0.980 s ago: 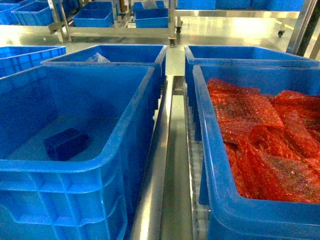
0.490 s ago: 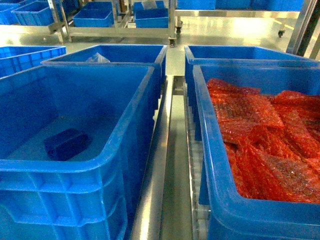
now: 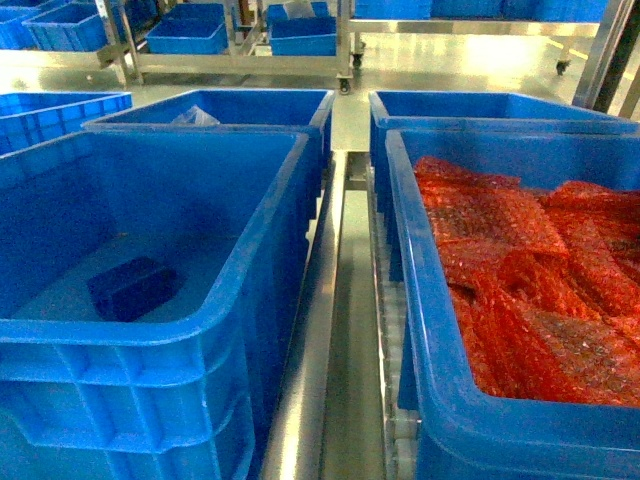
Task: Pick blue part to blue bin on bottom shelf
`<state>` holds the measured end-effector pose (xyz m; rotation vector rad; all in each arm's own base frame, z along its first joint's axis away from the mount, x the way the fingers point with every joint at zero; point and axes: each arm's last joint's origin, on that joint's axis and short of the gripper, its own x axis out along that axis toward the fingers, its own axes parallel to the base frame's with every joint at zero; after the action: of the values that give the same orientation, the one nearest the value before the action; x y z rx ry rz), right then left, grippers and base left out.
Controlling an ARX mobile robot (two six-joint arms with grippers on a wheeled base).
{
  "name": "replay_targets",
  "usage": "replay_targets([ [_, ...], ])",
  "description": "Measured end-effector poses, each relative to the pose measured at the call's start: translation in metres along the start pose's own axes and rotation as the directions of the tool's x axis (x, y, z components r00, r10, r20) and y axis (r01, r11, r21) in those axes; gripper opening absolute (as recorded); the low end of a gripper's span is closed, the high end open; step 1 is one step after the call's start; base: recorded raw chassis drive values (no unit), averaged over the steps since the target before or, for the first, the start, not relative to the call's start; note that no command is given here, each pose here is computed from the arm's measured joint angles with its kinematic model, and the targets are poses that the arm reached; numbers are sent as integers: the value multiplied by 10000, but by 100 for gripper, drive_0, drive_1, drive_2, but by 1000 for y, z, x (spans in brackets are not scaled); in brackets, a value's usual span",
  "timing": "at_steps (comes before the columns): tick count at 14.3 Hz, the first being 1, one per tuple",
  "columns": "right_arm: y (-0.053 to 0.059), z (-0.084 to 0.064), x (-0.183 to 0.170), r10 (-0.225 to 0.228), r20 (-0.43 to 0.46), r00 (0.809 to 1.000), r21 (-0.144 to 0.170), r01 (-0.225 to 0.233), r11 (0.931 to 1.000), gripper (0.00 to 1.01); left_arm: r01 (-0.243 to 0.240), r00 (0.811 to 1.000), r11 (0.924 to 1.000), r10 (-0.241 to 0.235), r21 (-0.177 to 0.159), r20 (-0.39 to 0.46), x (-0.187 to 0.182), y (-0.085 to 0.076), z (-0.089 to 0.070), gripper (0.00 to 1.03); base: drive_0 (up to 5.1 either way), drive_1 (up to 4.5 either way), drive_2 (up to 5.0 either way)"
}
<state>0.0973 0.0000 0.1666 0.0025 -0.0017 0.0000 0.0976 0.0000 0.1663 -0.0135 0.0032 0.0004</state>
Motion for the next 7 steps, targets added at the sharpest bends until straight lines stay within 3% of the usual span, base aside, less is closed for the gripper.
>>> replay_targets([
  [7, 0, 0, 0, 0, 0, 10000, 0, 0, 10000, 98, 0, 10000, 10000, 0, 0, 0, 0, 0, 0, 98, 0, 0, 0],
])
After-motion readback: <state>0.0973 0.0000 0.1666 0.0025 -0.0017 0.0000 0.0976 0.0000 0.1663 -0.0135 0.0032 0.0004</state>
